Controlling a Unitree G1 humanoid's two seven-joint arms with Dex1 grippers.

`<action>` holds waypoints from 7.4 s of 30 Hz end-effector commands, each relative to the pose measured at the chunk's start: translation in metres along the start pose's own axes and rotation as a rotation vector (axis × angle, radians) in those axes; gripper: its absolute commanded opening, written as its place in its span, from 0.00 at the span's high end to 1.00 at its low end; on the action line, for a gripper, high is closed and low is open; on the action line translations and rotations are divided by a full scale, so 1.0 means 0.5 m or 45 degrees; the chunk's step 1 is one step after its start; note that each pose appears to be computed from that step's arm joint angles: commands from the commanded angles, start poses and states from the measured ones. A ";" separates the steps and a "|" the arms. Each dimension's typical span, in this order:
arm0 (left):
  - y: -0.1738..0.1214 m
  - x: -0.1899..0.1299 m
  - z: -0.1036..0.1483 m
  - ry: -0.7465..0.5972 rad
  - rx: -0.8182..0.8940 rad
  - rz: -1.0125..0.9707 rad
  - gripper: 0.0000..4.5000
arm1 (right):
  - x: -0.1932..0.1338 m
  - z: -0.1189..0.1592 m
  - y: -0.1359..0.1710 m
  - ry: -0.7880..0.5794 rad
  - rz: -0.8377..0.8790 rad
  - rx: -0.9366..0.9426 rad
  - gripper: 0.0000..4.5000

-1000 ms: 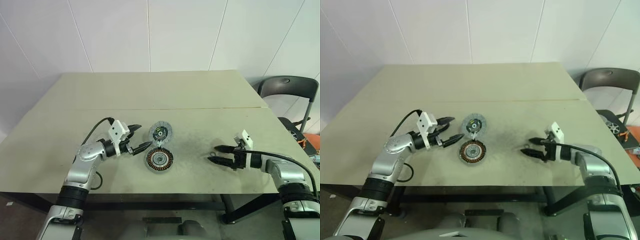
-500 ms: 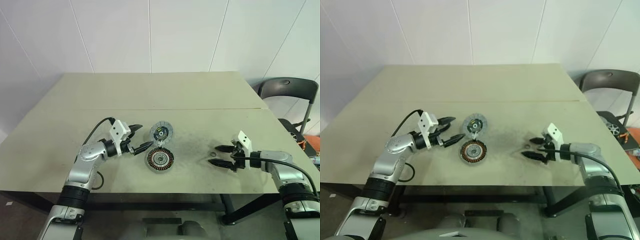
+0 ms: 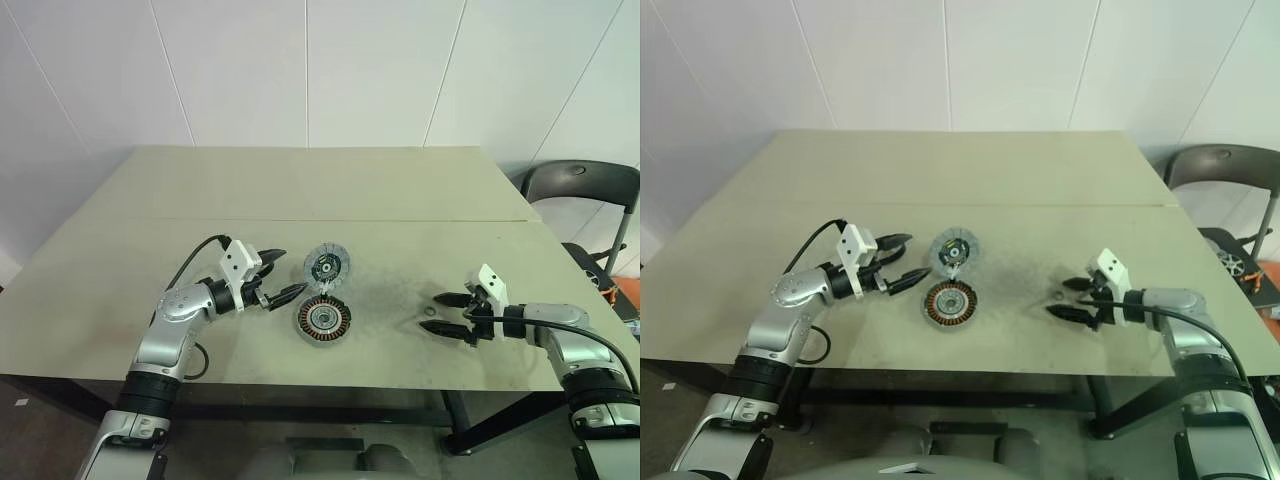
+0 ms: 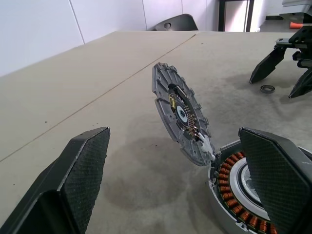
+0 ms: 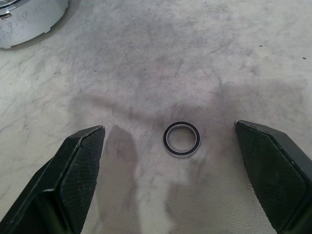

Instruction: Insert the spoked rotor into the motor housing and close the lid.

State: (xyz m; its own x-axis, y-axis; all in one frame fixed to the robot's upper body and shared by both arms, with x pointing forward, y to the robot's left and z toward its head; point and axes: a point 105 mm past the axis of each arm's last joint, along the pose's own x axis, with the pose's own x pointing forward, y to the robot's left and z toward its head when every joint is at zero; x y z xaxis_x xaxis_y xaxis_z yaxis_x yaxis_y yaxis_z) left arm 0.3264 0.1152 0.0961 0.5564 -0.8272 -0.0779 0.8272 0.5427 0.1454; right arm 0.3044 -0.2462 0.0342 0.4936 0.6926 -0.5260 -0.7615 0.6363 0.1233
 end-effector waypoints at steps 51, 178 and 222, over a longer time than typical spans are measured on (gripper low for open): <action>0.002 -0.004 0.020 -0.021 0.039 -0.006 0.00 | 0.031 0.099 0.031 -0.096 0.041 -0.105 0.86; 0.045 -0.125 -0.026 -0.092 -0.533 0.401 0.00 | 0.154 0.304 0.221 -0.361 0.596 0.004 1.00; 0.127 -0.048 0.050 -0.367 -0.987 0.631 0.00 | 0.158 0.294 0.198 -0.370 0.519 0.035 1.00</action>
State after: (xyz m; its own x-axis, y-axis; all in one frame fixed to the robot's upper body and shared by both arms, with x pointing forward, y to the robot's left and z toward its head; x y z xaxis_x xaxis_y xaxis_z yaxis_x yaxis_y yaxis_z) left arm 0.3687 0.1660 0.1103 0.9111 -0.4116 -0.0216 0.3155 0.7302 -0.6060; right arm 0.3274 -0.0775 0.1189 0.2498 0.9474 -0.2000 -0.8951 0.3047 0.3255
